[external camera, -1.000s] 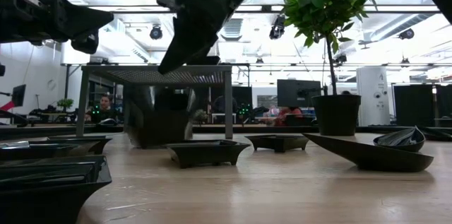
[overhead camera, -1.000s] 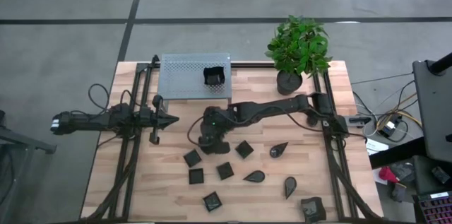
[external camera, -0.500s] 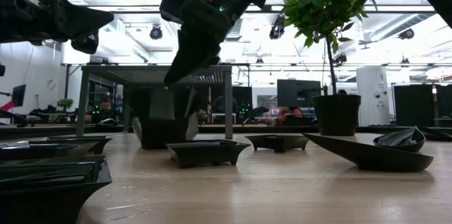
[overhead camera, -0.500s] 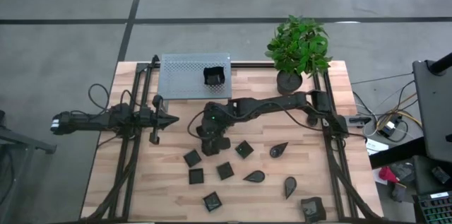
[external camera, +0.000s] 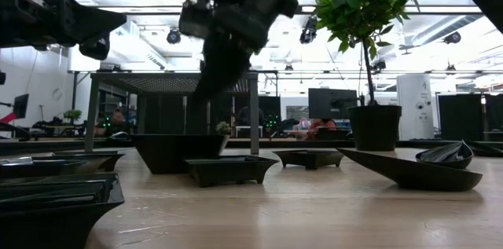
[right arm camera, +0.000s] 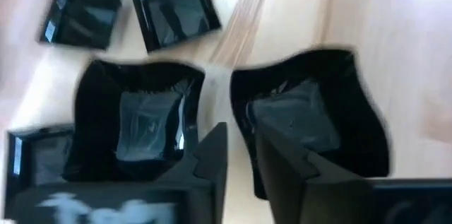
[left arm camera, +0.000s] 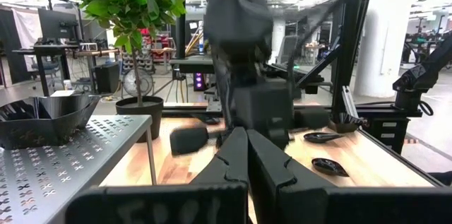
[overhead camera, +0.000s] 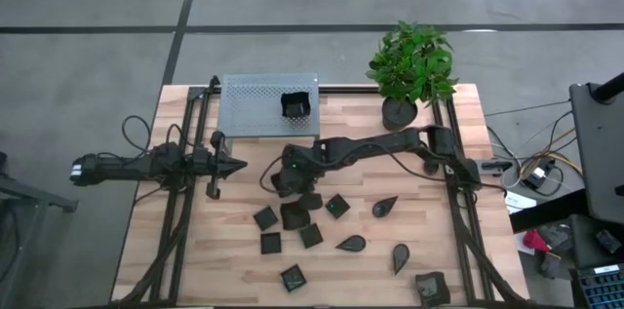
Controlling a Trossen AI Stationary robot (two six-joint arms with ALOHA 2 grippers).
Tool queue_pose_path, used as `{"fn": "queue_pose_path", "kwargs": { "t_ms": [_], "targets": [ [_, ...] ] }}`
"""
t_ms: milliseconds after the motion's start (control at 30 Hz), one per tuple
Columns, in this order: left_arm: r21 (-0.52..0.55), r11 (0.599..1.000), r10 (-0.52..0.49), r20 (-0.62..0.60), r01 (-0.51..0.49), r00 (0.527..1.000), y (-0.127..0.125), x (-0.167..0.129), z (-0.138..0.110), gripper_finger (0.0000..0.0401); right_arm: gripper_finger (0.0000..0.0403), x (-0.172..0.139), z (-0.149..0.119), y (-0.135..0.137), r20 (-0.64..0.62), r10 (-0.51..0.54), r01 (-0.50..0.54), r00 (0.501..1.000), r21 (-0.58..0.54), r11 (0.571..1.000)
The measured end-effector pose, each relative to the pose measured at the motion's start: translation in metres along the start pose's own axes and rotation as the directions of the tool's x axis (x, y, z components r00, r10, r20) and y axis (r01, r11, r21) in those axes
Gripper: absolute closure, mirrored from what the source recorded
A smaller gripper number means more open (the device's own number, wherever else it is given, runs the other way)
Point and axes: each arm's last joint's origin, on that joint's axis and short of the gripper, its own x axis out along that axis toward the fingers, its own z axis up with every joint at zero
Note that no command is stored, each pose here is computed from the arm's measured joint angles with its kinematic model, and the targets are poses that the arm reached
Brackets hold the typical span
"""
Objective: Pick & Place Mini shaped plates
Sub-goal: Stack the distorted square plate on top of the distorted square plate on the shelf
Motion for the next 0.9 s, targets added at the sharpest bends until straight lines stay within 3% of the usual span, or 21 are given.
{"fn": "queue_pose_path", "kwargs": {
  "t_ms": [167,300,500,900],
  "targets": [
    [0.0,1.0,0.0,0.0,0.0,1.0,0.0,0.0,0.0,0.0401,0.0273,0.016,-0.008,-0.003,-0.044,-0.001,-0.001,0.999,-0.049,0.999],
    [0.0,1.0,0.0,0.0,0.0,1.0,0.0,0.0,0.0,0.0401,0.0261,0.024,-0.012,-0.003,-0.064,-0.004,0.0,0.998,-0.057,0.998],
    [0.0,1.0,0.0,0.0,0.0,1.0,0.0,0.0,0.0,0.0401,0.0273,0.024,-0.012,-0.005,-0.07,-0.09,0.083,0.993,-0.107,0.991],
    [0.0,1.0,0.0,0.0,0.0,1.0,0.0,0.0,0.0,0.0401,0.03,0.038,-0.018,-0.004,-0.094,-0.087,0.071,0.992,-0.163,0.984]
  ]
}}
